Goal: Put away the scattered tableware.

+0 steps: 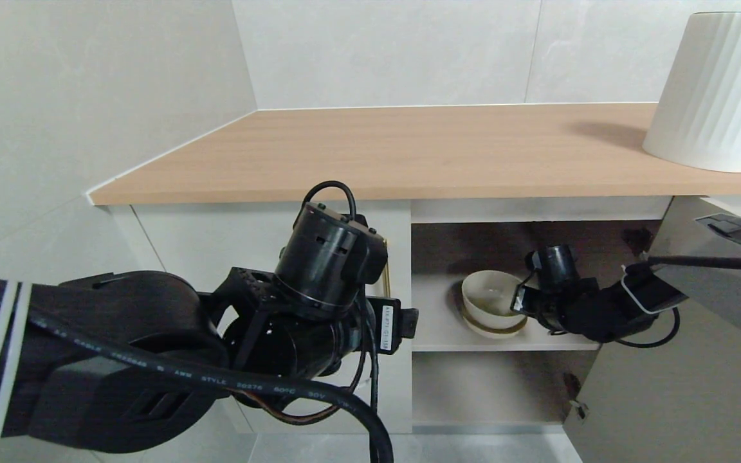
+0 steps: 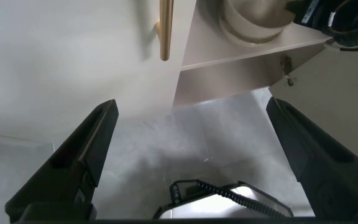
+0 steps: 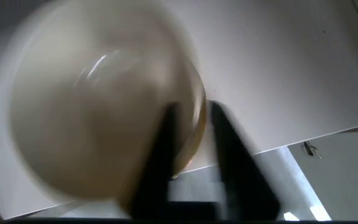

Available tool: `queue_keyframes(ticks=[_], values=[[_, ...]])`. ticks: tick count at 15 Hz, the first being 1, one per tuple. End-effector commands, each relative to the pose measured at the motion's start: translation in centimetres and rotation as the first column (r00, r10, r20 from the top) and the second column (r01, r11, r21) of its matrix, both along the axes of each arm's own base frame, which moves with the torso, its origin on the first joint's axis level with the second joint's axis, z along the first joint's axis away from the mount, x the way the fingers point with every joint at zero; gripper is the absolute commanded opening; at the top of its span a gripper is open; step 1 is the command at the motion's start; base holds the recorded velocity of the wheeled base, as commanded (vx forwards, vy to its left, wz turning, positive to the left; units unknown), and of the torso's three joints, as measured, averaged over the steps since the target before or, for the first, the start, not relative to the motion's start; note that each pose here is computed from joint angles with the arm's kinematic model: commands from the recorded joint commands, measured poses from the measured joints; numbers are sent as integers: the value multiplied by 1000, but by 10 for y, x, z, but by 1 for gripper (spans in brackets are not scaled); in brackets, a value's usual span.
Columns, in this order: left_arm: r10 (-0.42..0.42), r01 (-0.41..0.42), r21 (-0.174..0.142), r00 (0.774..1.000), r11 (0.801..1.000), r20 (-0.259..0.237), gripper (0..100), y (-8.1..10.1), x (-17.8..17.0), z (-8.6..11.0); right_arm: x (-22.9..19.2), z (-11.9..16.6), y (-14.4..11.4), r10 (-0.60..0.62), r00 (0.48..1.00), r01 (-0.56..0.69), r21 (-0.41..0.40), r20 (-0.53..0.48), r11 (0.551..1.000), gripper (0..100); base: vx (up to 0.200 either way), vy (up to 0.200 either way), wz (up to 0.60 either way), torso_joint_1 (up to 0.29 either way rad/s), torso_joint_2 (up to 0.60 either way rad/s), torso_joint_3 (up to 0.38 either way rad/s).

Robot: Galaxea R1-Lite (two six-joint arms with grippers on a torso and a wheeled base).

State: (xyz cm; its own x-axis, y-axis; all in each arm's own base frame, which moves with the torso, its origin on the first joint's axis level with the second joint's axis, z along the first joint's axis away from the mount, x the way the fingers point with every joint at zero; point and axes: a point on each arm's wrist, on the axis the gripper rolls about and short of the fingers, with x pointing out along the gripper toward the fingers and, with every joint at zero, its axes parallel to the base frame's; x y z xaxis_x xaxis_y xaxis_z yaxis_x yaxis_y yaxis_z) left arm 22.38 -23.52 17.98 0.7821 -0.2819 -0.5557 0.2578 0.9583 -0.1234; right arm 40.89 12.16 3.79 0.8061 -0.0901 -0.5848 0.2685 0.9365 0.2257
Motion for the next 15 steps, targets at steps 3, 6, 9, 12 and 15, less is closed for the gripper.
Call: queue_keyframes(ticks=[3,6,9,12,15], values=[[0,0,1,1000,1000,-1,100,0,0,-1,-1,0,0,3,1000,-3,-1,-4,1000,100,0,0,0,0,0,0],[0,0,3,1000,1000,-3,100,-1,1,-2,-12,13,6,28,1000,-28,6,5,1000,100,0,0,0,0,0,0],[2,-2,4,1000,1000,-4,100,-1,1,-2,-46,40,19,169,984,-167,31,-53,985,100,0,0,0,0,0,0],[4,-4,6,1000,1000,-9,100,1,0,-4,-87,76,26,257,953,-253,45,-161,967,100,0,0,0,0,0,0],[15,-14,12,1000,1000,-14,100,3,2,-6,-122,108,27,306,937,-303,43,-172,952,100,-133,0,0,3,3,2]])
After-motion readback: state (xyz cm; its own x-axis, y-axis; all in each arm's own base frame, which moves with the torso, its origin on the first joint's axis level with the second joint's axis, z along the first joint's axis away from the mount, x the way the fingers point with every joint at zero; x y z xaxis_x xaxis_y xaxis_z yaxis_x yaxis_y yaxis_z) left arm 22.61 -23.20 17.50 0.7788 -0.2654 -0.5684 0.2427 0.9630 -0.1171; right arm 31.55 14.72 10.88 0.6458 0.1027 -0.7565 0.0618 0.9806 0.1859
